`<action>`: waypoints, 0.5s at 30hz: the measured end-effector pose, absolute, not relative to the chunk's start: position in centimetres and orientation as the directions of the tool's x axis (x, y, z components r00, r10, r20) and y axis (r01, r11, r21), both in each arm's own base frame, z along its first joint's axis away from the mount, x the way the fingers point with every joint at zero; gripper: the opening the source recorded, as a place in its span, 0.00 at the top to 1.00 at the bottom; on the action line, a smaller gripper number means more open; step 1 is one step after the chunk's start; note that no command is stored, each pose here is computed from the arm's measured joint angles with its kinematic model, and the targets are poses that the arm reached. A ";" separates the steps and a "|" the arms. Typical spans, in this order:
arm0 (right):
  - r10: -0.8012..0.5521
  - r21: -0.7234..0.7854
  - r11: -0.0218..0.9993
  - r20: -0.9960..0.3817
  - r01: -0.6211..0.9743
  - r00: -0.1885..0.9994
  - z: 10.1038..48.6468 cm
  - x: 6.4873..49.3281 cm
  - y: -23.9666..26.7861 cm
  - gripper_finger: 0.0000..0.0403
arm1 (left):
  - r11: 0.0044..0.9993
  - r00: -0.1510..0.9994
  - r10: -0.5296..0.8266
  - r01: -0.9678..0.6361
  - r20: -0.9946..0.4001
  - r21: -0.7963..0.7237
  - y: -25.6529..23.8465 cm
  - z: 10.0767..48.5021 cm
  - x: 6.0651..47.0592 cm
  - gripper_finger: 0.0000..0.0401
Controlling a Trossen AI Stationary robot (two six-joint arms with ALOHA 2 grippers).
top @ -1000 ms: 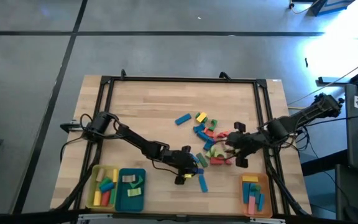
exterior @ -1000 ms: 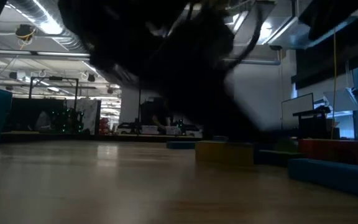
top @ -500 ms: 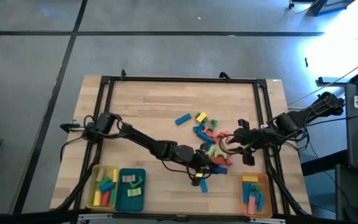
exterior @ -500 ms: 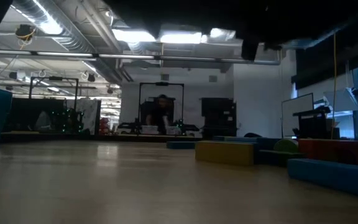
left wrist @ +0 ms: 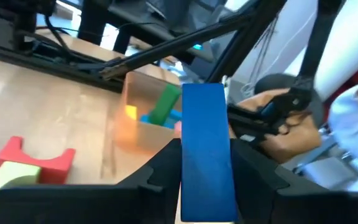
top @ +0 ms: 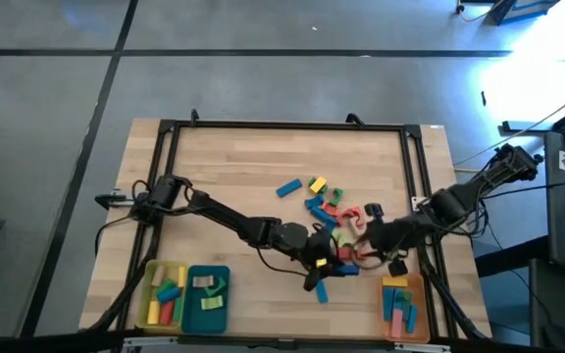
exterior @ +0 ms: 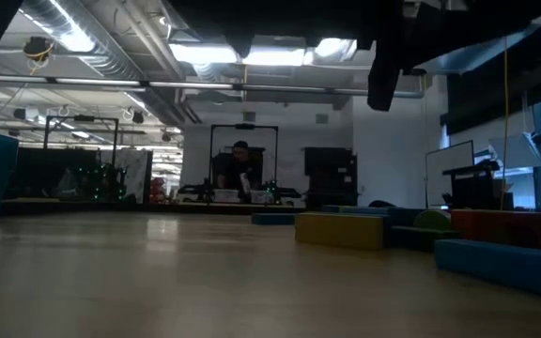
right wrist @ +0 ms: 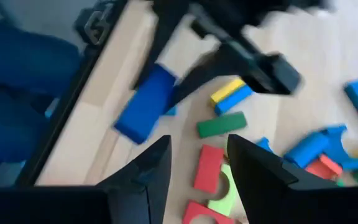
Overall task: Sort blocks by size
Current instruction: Put the dark blue rectangular block into the orange bin
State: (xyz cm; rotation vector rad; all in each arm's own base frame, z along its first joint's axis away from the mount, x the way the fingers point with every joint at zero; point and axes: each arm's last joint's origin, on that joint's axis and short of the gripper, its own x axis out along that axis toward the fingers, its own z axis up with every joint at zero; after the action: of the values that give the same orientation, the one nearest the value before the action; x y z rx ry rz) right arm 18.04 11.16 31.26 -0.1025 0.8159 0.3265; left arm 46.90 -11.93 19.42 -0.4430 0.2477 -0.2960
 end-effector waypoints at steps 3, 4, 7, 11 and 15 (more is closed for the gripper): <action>0.274 -0.007 0.918 -0.711 -0.396 0.648 31.3 17.7 12.3 0.60 | 0.843 0.924 -0.347 0.231 -0.163 -0.487 -11.2 19.5 47.1 0.75; 0.267 -0.024 0.915 -0.711 -0.403 0.651 31.2 17.6 12.7 0.60 | 0.840 0.923 -0.345 0.224 -0.168 -0.495 -10.9 19.4 47.1 0.76; 0.214 -0.099 0.918 -0.692 -0.385 0.689 31.2 17.2 13.5 0.60 | 0.829 0.925 -0.347 0.224 -0.157 -0.512 -10.1 19.6 47.3 0.77; 0.134 -0.194 0.915 -0.679 -0.353 0.722 30.8 16.9 14.4 0.60 | 0.821 0.931 -0.349 0.248 -0.109 -0.514 -9.6 20.0 47.5 0.75; 0.101 -0.244 0.905 -0.673 -0.349 0.733 30.3 16.8 15.4 0.60 | 0.809 0.932 -0.355 0.268 -0.071 -0.523 -9.2 20.4 47.6 0.74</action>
State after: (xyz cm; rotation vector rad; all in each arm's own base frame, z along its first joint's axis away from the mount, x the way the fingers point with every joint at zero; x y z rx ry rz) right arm 16.76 15.36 30.35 -0.3707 0.7092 0.2538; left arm 47.59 -9.23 20.38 -0.5330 0.1692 -0.3348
